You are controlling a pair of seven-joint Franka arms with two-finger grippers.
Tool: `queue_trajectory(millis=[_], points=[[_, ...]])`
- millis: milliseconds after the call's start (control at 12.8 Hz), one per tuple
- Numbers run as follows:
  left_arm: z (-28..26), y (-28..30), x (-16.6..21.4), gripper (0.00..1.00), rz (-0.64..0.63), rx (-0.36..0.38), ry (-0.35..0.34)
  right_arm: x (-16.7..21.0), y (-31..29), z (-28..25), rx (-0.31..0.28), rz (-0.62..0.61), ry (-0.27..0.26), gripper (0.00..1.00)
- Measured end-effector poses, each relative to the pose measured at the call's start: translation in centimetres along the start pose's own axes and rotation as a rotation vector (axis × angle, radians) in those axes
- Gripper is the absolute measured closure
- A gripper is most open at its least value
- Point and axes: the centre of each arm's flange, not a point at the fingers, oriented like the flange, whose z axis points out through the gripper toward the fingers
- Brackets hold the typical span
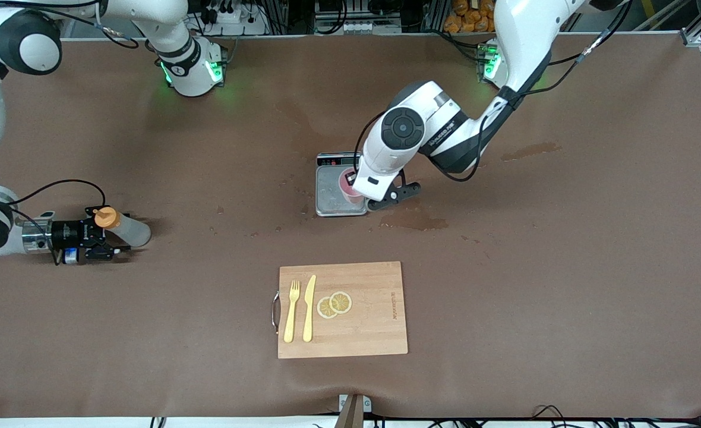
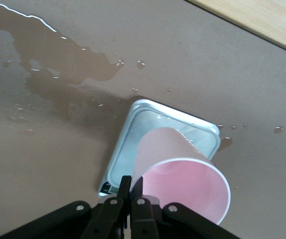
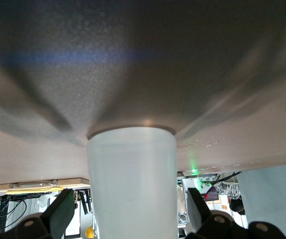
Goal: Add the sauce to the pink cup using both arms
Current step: 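Carry the pink cup with the left gripper onto the metal scale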
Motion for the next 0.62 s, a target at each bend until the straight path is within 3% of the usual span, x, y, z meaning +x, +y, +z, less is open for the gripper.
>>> queue_trajectory(millis=[312,624], points=[[2.2,0.8,-0.5,0.97,-0.014,-0.004,0.005,0.0,0.0,0.2,-0.009,0.001,-0.01,0.0],[4.4,1.9,-2.2,0.97,0.014,0.011,0.063,-0.4,-0.1,0.8,-0.029,-0.003,-0.028,0.03]])
